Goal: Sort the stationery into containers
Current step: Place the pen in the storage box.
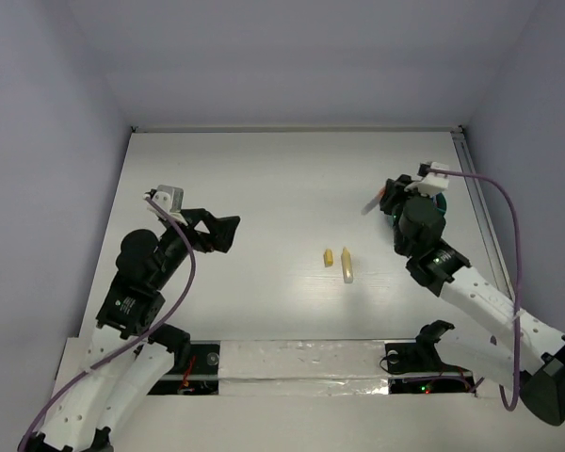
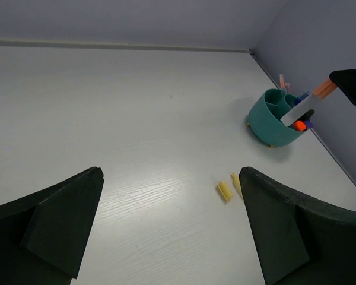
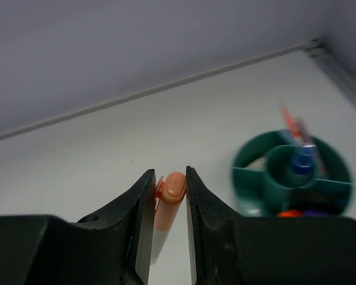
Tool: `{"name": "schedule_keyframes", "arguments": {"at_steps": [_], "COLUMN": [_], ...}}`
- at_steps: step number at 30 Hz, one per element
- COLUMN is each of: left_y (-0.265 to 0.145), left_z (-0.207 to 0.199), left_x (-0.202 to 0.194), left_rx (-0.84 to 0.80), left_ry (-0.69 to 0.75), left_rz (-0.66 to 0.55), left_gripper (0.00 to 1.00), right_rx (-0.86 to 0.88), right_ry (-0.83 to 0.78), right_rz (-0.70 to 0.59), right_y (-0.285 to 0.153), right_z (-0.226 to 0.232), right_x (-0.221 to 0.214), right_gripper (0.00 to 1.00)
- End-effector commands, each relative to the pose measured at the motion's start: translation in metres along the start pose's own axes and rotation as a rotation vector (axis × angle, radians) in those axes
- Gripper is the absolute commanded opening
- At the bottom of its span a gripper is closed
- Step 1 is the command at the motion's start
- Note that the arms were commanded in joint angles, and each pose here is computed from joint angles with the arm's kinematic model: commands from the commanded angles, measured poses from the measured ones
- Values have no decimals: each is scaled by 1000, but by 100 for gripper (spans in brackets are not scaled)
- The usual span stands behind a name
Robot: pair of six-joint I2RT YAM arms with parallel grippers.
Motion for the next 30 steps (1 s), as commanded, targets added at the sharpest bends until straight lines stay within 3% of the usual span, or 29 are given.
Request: {"name": "schedule_keyframes", "arguments": {"at_steps": [1, 8, 17, 30], "left_y": [-8, -18, -22, -20], "left_z": [-14, -26, -32, -32], "left_x": [19, 18, 16, 14], "left_rx": [-49, -100, -125, -119], "left_ry": [18, 34, 41, 46], "left_rz": [-73, -77, -74, -63], "left_gripper": [99, 99, 99, 99], "right_rx": [-296, -456, -433, -326], "right_ry": [-140, -301, -432, -552], "right_rz": [-56, -59, -70, -2], "right_y": [0, 26, 55, 83], "right_z": [-63, -88, -78, -62], "right_x": [15, 23, 23, -17], "right_gripper": [0, 0, 0, 0]}}
Point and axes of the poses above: each gripper's point midway between its finger pads, its own y axis out along the fingers, its own z axis along the line the jaws close on, x = y × z, the point moved 3 cm from there along -y, back along the fingers, and after that the axes turned 6 degrees about -y, right-handed, at the moved point
